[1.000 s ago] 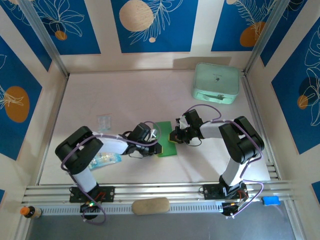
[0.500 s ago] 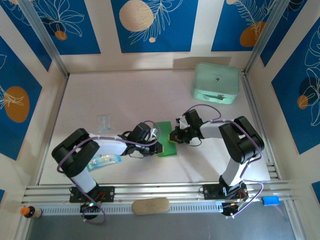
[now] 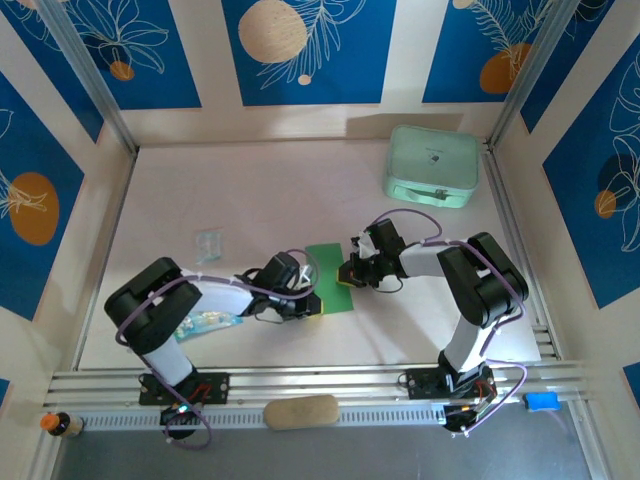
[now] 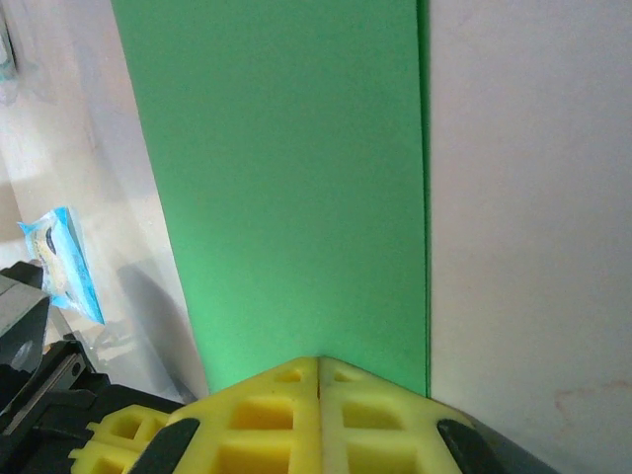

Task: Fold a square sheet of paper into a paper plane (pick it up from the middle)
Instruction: First fold the square sheet of paper in half at the center of the table.

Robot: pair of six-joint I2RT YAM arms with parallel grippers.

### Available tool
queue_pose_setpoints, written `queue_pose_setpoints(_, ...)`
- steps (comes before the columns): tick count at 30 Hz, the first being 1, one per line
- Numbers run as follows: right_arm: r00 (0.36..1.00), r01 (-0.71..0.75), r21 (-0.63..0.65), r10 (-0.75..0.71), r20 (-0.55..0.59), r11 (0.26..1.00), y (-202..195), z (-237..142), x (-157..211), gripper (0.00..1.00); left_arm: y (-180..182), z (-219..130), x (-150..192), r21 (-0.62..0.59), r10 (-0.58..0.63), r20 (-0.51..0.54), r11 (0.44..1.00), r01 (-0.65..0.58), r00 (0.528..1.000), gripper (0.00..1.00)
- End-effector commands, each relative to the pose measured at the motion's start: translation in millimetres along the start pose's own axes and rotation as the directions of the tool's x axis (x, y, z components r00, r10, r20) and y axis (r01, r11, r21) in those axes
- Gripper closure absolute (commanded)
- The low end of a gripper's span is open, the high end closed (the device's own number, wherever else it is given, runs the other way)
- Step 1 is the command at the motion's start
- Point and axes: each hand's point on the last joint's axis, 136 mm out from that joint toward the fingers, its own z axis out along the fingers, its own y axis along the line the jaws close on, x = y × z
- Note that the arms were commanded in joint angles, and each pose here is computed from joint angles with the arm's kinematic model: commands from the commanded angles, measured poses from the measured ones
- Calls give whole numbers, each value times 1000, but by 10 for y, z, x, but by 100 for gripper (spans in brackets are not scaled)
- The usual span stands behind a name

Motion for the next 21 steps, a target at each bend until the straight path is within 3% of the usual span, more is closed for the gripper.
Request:
queue_pose_setpoints(1,990,-111,199,125,-59,974,-581,79,321,100,284,-37,311,-116,10,-92,993,-20,996,98)
queue_pose_setpoints(7,991,-110,197,123,-58,974,-571,78,317,100,216,-112,302,-169,88,-115,980,-107,989,98)
queue_pose_setpoints(12,991,-108,196,121,-60,975,-561,69,322,100,-116,-284,14,-131,149,9,980,-147,989,98)
queue_pose_setpoints(17,991,-106,195,120,-57,975,-554,63,316,100,-205,-322,-355,-88,101,86,992,-94,991,98)
queue_pose_setpoints(21,991,-108,196,122,-60,975,-561,74,331,100,-217,-181,-520,-17,54,88,998,-53,995,98)
